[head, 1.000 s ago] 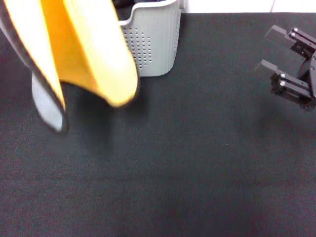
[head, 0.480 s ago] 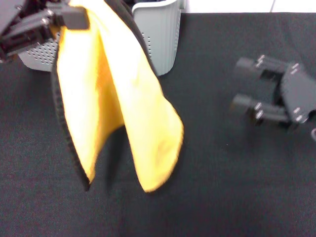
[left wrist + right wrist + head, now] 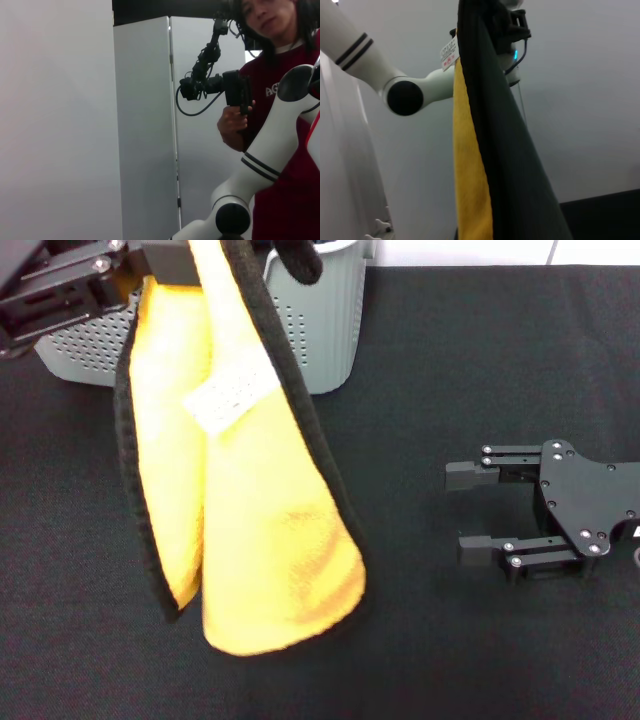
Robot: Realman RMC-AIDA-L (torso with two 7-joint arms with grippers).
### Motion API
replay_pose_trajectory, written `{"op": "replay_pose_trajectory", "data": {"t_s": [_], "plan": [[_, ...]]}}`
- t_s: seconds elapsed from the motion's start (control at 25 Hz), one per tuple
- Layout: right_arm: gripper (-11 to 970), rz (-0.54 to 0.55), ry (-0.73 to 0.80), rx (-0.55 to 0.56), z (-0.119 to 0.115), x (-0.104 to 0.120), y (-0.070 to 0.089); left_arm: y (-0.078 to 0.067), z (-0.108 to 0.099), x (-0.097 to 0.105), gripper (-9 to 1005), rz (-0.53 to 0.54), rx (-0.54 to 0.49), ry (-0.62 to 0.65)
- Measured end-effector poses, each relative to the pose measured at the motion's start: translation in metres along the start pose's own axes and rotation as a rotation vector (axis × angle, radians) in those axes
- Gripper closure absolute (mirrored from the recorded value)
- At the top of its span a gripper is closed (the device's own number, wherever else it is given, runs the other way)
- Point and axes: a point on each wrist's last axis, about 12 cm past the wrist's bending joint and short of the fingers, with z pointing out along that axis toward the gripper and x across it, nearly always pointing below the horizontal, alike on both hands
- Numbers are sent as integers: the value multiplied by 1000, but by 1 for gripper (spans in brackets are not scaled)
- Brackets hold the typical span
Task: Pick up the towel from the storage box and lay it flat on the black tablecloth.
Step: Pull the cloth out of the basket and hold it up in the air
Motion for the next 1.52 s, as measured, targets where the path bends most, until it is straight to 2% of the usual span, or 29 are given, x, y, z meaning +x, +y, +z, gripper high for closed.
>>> {"op": "replay_pose_trajectory", "data": {"t_s": [0.2,0.76,1.24,1.52], "plan": [[266,0,-10,-23,3,0,2,2,3,-4,944,15,12,-13],[278,-20,-17,-123,41,-2,2,8,12,-8,944,42,33,-50],[288,-17,-15,-154,46,-2,4,8,14,-7,944,40,32,-62],[472,-12,-14,-139,46,0,4,8,14,-6,943,39,33,-65]]}}
